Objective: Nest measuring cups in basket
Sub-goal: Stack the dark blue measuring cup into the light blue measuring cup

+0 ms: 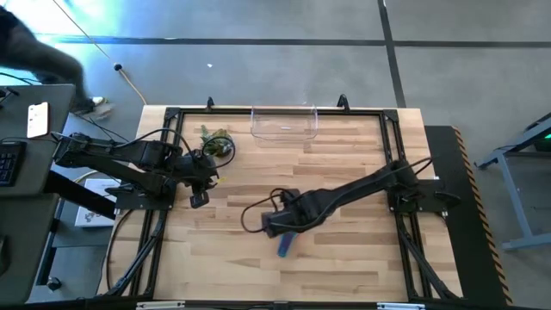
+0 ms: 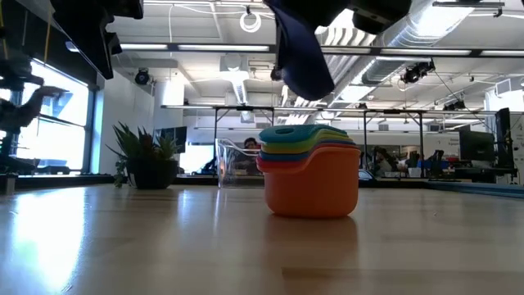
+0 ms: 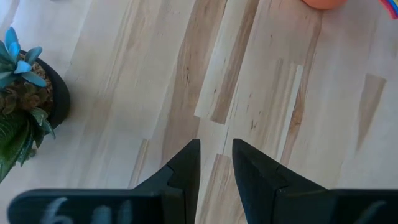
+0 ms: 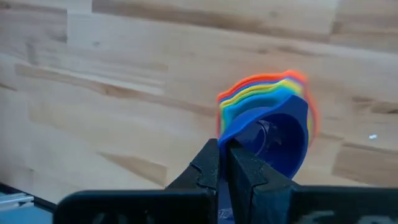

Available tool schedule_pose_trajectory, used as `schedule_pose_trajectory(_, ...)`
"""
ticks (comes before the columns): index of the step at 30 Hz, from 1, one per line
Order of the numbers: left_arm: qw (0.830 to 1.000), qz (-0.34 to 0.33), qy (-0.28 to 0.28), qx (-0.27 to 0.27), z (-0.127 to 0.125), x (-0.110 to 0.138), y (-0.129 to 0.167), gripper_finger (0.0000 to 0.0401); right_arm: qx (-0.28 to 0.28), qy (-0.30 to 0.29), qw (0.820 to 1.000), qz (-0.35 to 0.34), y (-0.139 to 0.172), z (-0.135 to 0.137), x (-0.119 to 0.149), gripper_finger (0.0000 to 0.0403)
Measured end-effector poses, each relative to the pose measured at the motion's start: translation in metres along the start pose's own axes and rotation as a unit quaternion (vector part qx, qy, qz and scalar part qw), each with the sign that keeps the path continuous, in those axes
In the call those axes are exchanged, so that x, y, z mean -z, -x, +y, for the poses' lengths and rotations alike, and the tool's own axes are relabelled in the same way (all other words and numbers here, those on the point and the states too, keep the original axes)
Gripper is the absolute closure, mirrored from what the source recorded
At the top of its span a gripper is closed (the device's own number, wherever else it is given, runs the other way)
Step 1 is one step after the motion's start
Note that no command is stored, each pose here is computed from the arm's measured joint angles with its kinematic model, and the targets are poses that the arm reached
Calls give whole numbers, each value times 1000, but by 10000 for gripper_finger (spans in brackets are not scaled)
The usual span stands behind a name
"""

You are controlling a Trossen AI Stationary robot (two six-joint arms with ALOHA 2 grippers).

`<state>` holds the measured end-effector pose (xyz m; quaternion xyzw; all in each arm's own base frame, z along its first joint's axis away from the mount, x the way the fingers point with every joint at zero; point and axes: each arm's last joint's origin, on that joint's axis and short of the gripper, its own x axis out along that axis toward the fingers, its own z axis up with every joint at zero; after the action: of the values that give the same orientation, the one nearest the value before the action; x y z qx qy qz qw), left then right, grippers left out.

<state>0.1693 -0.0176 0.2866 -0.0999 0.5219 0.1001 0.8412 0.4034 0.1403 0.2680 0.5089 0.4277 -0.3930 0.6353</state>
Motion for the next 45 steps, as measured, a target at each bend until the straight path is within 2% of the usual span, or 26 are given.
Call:
schedule_pose_trajectory(12, 1000, 0, -17, 0, 0, 0, 0, 316, 44, -21, 998, 31, -37, 5, 10, 402)
schedule_pose_trajectory(20, 1000, 0, -17, 0, 0, 0, 0, 316, 62, -19, 997, 33, -38, 2, 9, 399)
schedule_pose_trajectory(35, 1000, 0, -17, 0, 0, 0, 0, 316, 62, -19, 998, 27, -38, 1, 8, 346)
schedule_pose_trajectory(42, 1000, 1, -17, 2, 0, 0, 0, 316, 62, -19, 997, 30, -31, 3, 8, 348)
schedule_pose_trajectory(45, 1000, 9, -12, 22, -1, 1, 0, 316, 66, -16, 997, 25, -21, 5, 8, 354)
